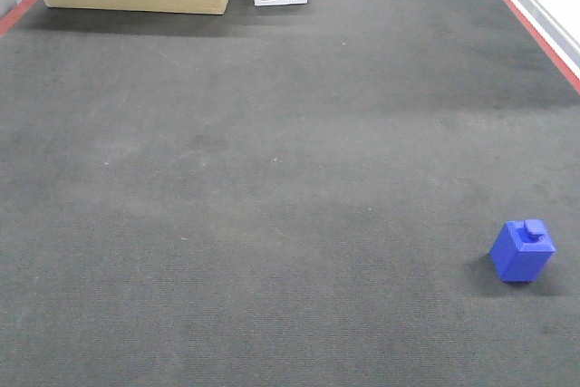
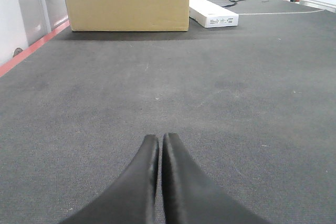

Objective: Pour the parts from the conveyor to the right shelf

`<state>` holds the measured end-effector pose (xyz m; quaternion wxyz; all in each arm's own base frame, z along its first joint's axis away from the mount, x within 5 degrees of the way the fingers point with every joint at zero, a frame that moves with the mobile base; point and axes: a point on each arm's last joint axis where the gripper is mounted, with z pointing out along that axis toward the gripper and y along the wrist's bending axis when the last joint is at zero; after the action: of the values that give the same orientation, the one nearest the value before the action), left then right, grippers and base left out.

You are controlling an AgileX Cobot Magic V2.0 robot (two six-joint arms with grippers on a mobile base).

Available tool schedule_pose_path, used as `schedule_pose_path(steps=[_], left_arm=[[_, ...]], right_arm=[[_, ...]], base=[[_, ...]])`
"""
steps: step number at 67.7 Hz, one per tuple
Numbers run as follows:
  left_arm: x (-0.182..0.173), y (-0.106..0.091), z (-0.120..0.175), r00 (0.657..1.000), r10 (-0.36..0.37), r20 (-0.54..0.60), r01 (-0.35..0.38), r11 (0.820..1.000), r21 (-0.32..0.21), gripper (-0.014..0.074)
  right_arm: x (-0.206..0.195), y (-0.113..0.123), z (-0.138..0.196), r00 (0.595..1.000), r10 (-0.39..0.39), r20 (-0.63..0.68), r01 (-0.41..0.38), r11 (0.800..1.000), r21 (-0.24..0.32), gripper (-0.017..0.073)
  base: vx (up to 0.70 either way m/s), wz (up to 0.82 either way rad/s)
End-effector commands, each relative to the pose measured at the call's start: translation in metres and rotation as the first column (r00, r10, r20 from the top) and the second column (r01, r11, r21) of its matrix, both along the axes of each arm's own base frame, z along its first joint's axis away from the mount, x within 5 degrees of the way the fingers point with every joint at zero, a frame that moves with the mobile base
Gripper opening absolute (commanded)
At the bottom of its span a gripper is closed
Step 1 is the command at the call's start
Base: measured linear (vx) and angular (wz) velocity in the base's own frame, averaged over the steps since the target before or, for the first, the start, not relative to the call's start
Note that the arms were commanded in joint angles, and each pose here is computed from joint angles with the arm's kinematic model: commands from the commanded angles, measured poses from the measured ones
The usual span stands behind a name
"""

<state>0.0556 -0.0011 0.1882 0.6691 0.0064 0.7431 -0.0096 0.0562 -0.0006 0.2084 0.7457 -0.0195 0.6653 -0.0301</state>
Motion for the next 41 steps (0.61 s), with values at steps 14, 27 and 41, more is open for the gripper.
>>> schedule_pose_path(steps=[14,27,41], left_arm=[[-0.001,0.0,0.013,0.995,-0.006,0.095,0.007,1.0,-0.011,-0.0006],[-0.001,0.0,0.013,0.995,-0.006,0.095,0.007,1.0,-0.011,-0.0006],[-0.001,0.0,0.013,0.995,-0.006,0.095,0.007,1.0,-0.011,-0.0006]], right_arm=[[-0.005,0.0,0.064,0.994,-0.002,0.105,0.002,1.0,-0.002,-0.0009],[0.017,-0.001,0.091,0.992,-0.007,-0.127,0.007,1.0,0.002,-0.0009],[0.037,0.0,0.085,0.93,0.006,-0.368,0.009,0.999,0.039,-0.0009]], base=[[0.0,0.0],[0.0,0.0],[0.0,0.0]])
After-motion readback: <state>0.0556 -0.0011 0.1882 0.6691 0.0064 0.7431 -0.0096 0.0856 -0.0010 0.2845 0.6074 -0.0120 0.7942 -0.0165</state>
